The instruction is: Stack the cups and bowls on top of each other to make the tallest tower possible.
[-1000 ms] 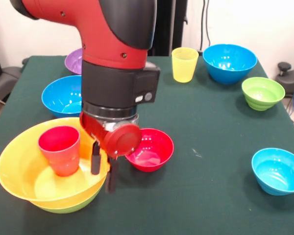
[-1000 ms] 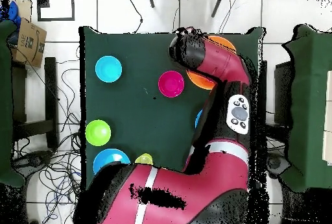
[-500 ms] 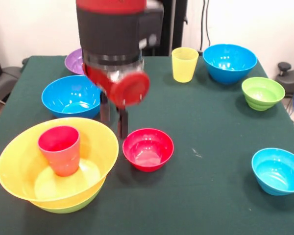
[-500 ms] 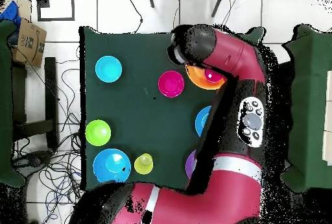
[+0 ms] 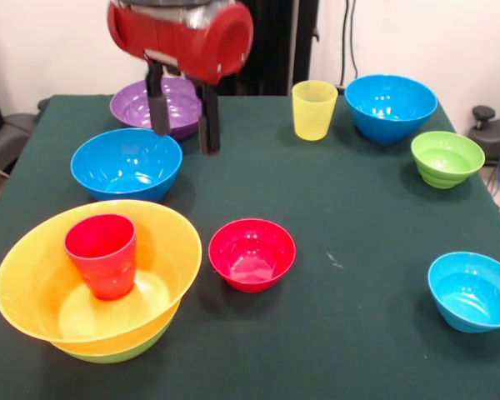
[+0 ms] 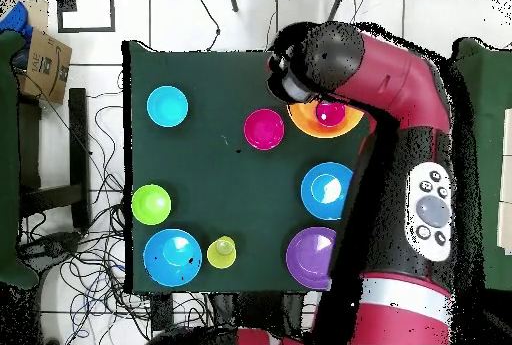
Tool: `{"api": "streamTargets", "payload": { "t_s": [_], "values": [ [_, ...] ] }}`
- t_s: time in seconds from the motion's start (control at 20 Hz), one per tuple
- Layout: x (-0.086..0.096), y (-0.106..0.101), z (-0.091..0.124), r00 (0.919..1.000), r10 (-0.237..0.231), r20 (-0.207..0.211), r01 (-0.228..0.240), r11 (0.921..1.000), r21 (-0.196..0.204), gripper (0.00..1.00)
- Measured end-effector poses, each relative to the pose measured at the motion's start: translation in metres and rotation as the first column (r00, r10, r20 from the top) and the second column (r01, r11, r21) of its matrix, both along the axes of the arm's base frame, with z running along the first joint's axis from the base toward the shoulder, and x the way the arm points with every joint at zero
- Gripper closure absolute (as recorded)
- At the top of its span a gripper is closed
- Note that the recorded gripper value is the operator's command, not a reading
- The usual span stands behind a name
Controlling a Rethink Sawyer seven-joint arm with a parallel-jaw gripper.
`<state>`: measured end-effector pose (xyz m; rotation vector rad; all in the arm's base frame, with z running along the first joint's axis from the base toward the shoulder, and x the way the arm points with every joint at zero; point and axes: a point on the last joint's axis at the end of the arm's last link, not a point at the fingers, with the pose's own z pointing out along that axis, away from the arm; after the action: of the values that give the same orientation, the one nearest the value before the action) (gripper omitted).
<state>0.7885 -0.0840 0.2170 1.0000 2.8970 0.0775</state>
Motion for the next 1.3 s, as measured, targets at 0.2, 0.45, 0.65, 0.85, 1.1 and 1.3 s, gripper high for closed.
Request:
{"api": "streamTargets", "payload": {
  "t_s": [0.2,0.45,0.65,0.85,1.1,1.3],
  "values": [
    [-0.004,-0.005,0.015,0.9749,0.222,-0.012,-0.223,0.9749,-0.006,0.00],
    [-0.008,-0.002,0.010,0.9176,0.395,-0.040,-0.396,0.9182,-0.006,0.00],
    [-0.009,0.005,-0.001,0.8899,0.453,-0.057,-0.454,0.8911,-0.009,0.00],
    [-0.010,0.013,-0.015,0.8817,0.467,-0.068,-0.467,0.8841,0.014,0.00],
    [-0.013,0.021,-0.027,0.8742,0.477,-0.091,-0.474,0.8789,0.052,0.00],
    [-0.015,0.030,-0.037,0.8665,0.489,-0.103,-0.481,0.8722,0.087,0.00]
  ]
}}
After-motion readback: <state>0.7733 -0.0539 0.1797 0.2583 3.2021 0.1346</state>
